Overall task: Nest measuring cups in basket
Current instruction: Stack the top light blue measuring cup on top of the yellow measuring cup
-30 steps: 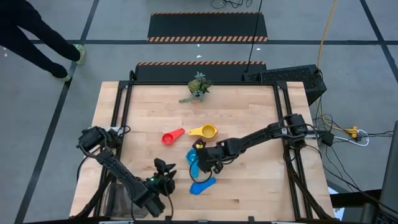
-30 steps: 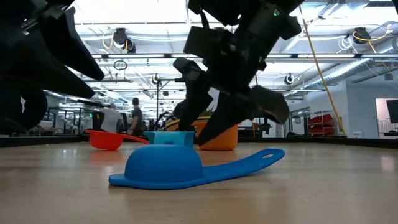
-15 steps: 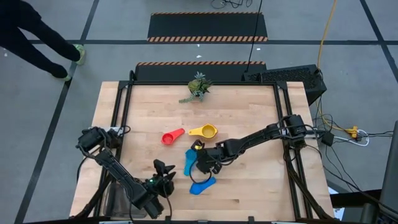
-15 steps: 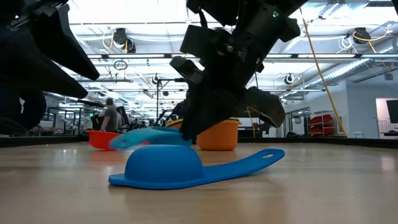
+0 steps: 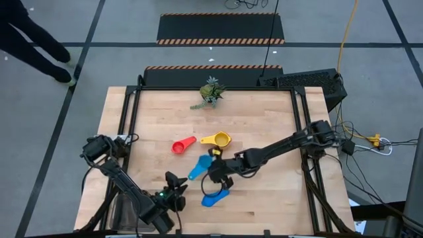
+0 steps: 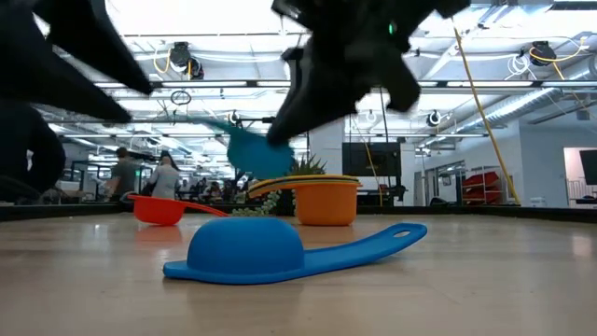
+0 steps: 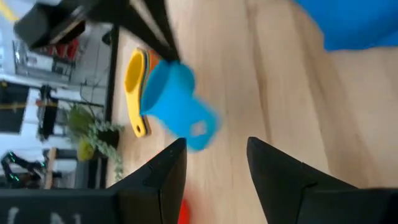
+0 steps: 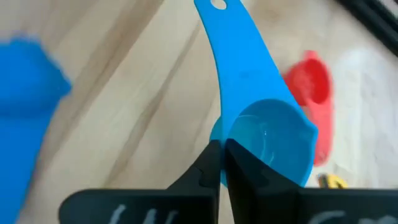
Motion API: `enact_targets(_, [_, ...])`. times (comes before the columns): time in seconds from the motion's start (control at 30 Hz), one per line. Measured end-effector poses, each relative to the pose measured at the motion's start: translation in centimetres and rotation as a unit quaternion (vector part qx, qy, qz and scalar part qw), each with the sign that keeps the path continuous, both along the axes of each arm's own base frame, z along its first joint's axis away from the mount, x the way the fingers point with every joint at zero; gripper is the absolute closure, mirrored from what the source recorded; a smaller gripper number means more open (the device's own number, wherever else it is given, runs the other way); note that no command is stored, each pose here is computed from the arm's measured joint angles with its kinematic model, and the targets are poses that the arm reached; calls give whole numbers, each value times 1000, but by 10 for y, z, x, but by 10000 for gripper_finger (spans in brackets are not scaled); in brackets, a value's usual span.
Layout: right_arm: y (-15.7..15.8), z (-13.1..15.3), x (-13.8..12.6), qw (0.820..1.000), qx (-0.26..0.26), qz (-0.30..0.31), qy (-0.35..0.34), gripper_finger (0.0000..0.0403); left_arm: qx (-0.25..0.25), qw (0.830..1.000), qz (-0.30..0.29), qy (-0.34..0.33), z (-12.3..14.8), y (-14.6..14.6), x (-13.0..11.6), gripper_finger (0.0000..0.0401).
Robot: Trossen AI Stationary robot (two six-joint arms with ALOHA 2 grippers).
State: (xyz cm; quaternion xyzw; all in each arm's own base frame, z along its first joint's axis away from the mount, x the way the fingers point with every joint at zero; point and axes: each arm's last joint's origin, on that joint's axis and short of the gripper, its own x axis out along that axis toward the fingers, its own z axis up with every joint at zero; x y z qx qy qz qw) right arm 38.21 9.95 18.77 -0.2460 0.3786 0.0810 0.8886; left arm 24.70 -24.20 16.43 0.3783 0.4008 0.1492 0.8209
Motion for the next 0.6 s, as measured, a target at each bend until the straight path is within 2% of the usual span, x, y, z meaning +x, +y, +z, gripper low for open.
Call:
enact_targets(0.27, [2, 42, -23, 987, 129, -97, -12, 402, 69, 996, -61, -13, 29, -17, 10, 227])
enact_targets(0.43, [6, 54, -36, 970, 216, -108, 24, 402, 131, 989, -71, -17, 36, -14, 17, 202])
enact_targets(0.6, [12, 53, -46, 964, 242, -102, 49, 403, 167, 984, -67, -17, 38, -8, 24, 157])
